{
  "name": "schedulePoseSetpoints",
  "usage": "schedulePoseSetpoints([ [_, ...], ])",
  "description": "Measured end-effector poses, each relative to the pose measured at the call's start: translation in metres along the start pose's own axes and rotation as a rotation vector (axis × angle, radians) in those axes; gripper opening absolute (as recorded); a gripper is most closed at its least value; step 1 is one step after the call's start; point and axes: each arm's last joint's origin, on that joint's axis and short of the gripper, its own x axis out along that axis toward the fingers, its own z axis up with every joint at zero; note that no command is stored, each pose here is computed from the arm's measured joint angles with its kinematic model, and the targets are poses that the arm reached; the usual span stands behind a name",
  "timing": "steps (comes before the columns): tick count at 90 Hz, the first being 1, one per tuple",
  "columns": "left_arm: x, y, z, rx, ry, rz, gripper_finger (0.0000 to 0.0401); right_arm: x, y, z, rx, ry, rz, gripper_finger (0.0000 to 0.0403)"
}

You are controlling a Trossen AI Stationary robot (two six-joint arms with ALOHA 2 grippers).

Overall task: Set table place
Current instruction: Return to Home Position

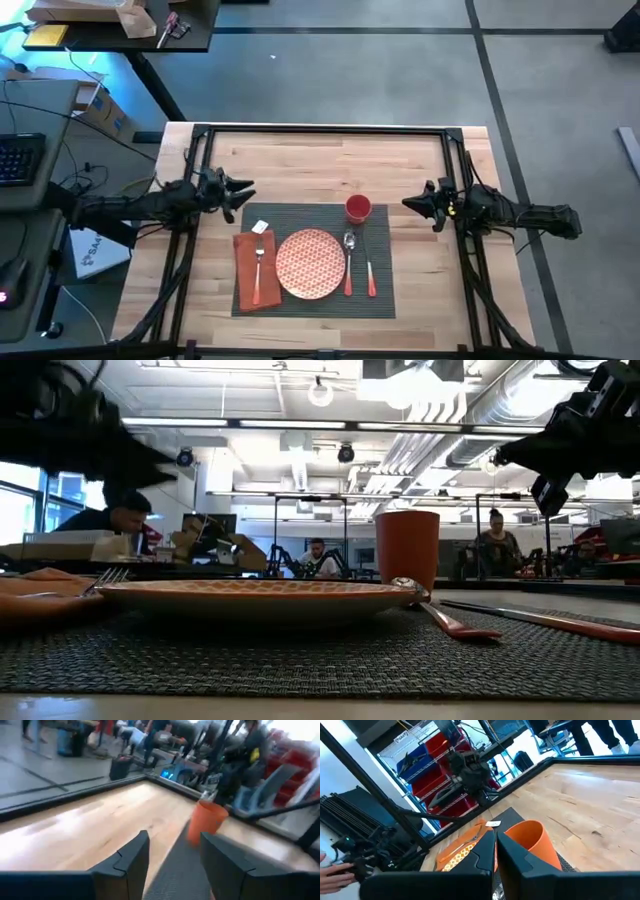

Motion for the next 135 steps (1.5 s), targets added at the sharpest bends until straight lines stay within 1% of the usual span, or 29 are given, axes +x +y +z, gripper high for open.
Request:
schedulePoseSetpoints([
  [35, 0.002, 0.0, -0.003, 0.002, 0.033, 0.008, 0.0156, 0.0, 0.0, 0.0, 0.0, 0.005, 0.001, 0.0],
  [39, 0.001, -0.001, -0.002, 0.04, 0.029, -0.002, 0.0156, 0.0, 0.0, 0.0, 0.0, 0.005, 0.0, 0.0001],
  [48, -0.002, -0.001, 0.001, 0.168, -0.014, -0.012, 0.0156, 0.0, 0.0, 0.0, 0.0, 0.006, 0.001, 0.0],
  [55, -0.004, -0.001, 0.004, 0.234, -0.046, -0.014, 0.0156, 0.0, 0.0, 0.0, -0.002, 0.006, 0.0, 0.0],
  [66, -0.008, -0.002, 0.008, 0.283, -0.102, -0.029, 0.0156, 0.0, 0.0, 0.0, -0.002, 0.007, 0.0, 0.0],
  [76, -0.01, -0.002, 0.01, 0.318, -0.126, -0.031, 0.0156, 0.0, 0.0, 0.0, -0.001, 0.006, 0.001, 0.0],
  [135, -0.01, -0.003, 0.009, 0.319, -0.117, -0.043, 0.0157, 0.0, 0.0, 0.0, -0.002, 0.007, 0.0, 0.0],
])
